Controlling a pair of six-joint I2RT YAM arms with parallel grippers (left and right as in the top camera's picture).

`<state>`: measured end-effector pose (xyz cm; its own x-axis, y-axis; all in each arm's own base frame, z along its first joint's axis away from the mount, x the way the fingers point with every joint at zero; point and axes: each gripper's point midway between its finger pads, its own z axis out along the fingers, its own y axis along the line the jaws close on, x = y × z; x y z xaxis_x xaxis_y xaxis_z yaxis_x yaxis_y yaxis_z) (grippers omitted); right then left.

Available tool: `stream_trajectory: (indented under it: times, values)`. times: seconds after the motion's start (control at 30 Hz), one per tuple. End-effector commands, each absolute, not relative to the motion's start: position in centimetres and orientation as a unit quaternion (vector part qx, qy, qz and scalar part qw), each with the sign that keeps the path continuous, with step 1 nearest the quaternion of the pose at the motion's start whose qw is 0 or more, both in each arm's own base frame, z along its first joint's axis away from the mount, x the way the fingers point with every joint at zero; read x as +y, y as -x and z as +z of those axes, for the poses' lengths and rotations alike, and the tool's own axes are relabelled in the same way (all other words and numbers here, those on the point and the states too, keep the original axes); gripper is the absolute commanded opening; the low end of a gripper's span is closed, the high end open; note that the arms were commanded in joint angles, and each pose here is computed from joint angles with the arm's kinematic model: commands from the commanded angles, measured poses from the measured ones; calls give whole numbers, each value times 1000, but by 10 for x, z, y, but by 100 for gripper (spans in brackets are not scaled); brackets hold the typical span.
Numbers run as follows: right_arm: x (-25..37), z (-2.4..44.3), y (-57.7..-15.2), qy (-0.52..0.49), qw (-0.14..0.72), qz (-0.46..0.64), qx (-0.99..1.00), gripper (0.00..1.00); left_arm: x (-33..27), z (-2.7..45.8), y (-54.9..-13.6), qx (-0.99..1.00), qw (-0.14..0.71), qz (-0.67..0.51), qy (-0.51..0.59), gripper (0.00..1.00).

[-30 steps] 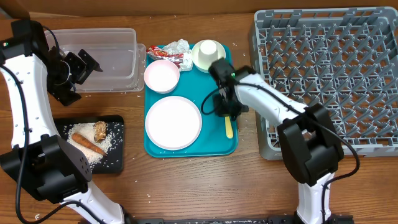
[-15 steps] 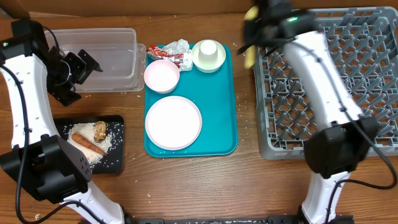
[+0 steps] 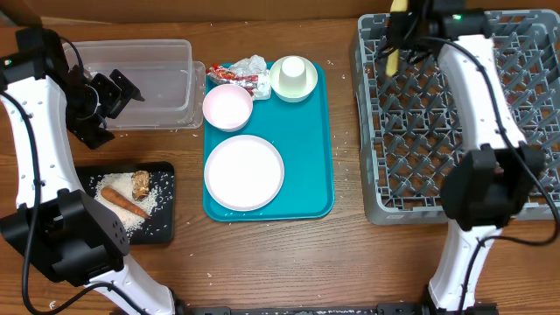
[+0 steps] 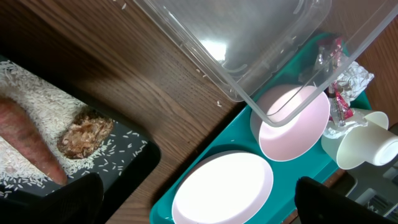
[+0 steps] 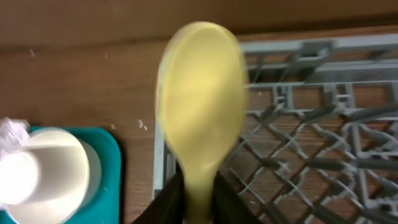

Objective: Sort waste into correct bins and load items into the dishwasher
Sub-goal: 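Carry the spoon with the right gripper and drop it in the dish rack, then move the right gripper to the white plate and grasp its rim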

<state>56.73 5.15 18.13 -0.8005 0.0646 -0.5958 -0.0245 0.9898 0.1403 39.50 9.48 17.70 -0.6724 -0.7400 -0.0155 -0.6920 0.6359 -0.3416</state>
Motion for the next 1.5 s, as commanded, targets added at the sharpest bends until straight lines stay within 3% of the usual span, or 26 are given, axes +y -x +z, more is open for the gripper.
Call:
stream_trajectory:
  times: [0.0,0.23,0.4,0.53,0.57,0.73,0.93,1.0,1.17,1.27,1.33,1.4,1.47]
  values:
    - [63,167,-570,5,304,79,949,33,94,196,-396,901,104,-156,390,100]
    - [63,158,-564,4,283,78,956,47,94,196,-396,901,104,-156,390,100]
    - [71,195,-544,10,287,105,952,56,94,196,-396,901,104,-156,390,100]
    - [112,246,-508,53,285,212,933,96,94,196,-396,901,104,-156,390,100]
    - [124,255,-499,65,280,243,926,100,94,196,-396,901,104,-156,391,100]
    - [188,276,-462,128,229,385,885,100,94,196,-396,901,104,-156,390,100]
    - [248,248,-421,151,148,400,892,100,94,196,-396,901,104,-156,391,100]
    - [261,228,-405,140,116,364,913,100,94,196,-396,901,104,-156,391,100]
    - [255,166,-385,79,107,144,981,98,94,196,-396,901,104,-156,391,100]
    - [254,143,-373,71,113,68,989,84,94,196,-396,901,104,-156,391,100]
    - [262,124,-365,74,109,58,990,63,94,196,-396,901,104,-156,390,100]
    - [263,110,-365,64,104,59,991,52,94,196,-396,901,104,-156,391,100]
    - [265,94,-363,56,92,62,992,48,94,196,-396,901,104,-156,390,100]
